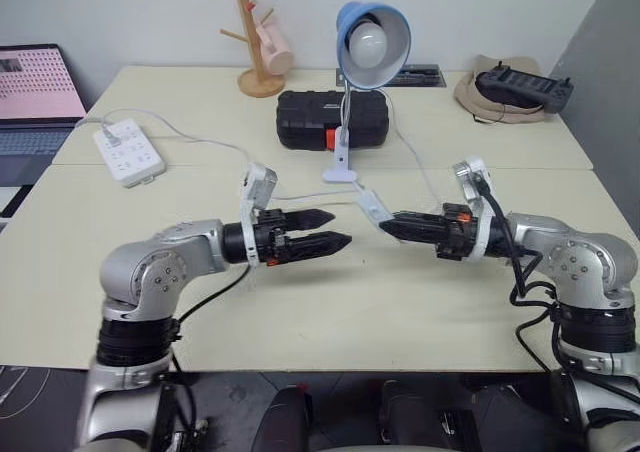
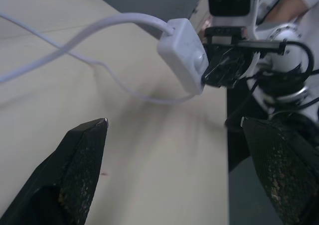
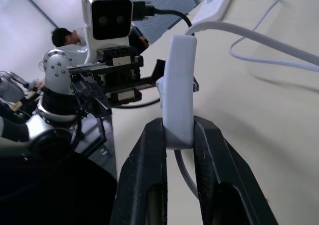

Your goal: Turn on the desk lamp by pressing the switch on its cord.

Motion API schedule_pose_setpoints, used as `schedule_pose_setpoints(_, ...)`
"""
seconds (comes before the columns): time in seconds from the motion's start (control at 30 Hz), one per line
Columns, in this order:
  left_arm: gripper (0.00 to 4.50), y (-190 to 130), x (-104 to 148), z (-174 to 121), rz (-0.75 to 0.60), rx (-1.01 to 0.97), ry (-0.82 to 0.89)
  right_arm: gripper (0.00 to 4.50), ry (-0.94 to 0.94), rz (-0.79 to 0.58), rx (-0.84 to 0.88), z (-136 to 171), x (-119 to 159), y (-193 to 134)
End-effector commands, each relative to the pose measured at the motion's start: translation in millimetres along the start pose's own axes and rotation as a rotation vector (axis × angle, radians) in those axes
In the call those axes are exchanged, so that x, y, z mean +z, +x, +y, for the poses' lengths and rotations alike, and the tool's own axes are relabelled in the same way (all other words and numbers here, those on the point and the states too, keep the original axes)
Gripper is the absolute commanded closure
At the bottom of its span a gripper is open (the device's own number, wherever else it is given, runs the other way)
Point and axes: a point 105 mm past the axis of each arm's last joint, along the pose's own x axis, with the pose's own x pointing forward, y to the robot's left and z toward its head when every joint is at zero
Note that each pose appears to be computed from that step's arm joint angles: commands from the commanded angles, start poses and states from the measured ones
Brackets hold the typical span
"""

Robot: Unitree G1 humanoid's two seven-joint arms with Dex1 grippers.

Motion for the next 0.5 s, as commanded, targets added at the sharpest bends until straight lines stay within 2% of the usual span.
schedule_pose_setpoints(0.03, 0.00, 7, 20, -12, -0.109, -0.035, -0.065, 4.13, -0.013, -0.060, 0.022, 13, 21, -1)
schedule_pose_setpoints(0.2, 0.00, 17, 29, -19, -0.183, -0.078, -0.146, 4.13, 0.018, -0.070, 0.049, 20, 24, 1)
schedule_pose_setpoints(0.5, 0.00, 27, 28, -24, -0.191, -0.096, -0.190, 4.13, 0.042, -0.064, 0.083, 28, 25, 0)
